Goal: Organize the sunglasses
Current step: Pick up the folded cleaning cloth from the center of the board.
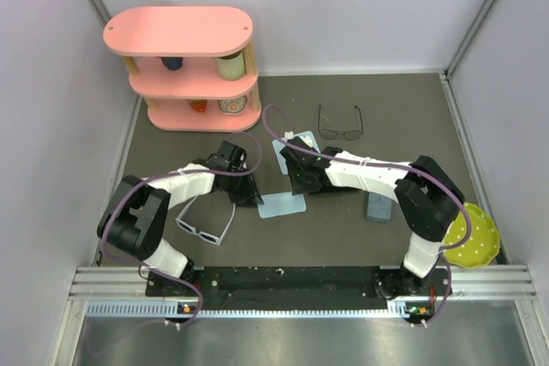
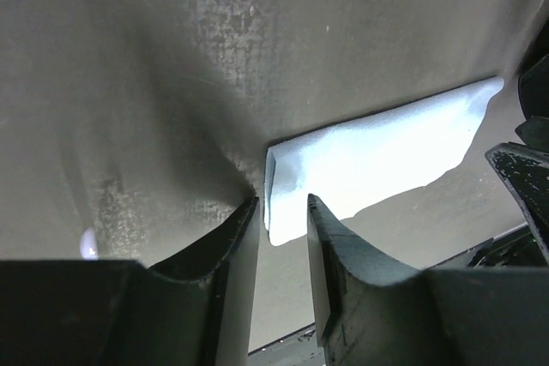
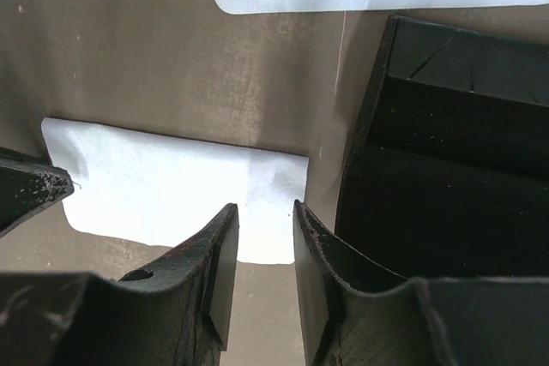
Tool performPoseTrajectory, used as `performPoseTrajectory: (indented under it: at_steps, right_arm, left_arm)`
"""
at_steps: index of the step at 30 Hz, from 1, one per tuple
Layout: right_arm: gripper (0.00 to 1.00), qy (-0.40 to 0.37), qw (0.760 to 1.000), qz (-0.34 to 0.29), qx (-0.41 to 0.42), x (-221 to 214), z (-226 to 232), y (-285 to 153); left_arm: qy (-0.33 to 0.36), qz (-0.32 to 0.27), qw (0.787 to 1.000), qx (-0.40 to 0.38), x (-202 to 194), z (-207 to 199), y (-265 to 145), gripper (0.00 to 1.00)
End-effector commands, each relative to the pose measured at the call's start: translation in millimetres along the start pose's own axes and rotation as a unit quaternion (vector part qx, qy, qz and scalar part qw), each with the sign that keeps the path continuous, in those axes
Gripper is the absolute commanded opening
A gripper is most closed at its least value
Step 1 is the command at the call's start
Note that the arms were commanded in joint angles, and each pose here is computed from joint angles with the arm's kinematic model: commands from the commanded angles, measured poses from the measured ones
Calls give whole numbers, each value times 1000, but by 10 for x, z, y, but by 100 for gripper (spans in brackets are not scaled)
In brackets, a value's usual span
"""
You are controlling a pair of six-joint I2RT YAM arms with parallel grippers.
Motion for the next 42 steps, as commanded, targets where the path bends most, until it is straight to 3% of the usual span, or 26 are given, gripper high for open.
performPoseTrajectory:
  at_steps: [1, 14, 23, 28, 33, 42]
  right_arm:
    - [31, 3, 1000, 1, 9, -15, 28, 81]
    - [30, 2, 1000, -4, 7, -16, 19, 88]
    - [30, 18, 998, -57, -5, 106, -25, -130]
    - [30, 25, 996, -86, -11, 153, -74, -247]
    - [30, 35, 995, -97, -16, 138, -142, -316]
    - [30, 62, 991, -120, -24, 156, -336, -475]
  left_arm:
    - [-3, 19, 999, 34, -65, 109, 152, 33]
    - [21, 1, 991, 131, -67, 114, 141, 29]
    - [45, -40, 975, 214, -17, -7, 89, 31]
    - [54, -58, 974, 212, 16, -92, 19, 35]
    - [59, -24, 980, 188, -26, -143, 149, 36]
    - [60, -35, 985, 155, -15, -256, 118, 41]
Point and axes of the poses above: each gripper's point midway between its finger pads, its own y axis out along the fingers, its own z axis along the line the jaws close on, x = y × z, the point moved 9 cm from there along -y, back along the fingers, and after that the axes turned 3 degrees about -y, right-handed, at the moved point
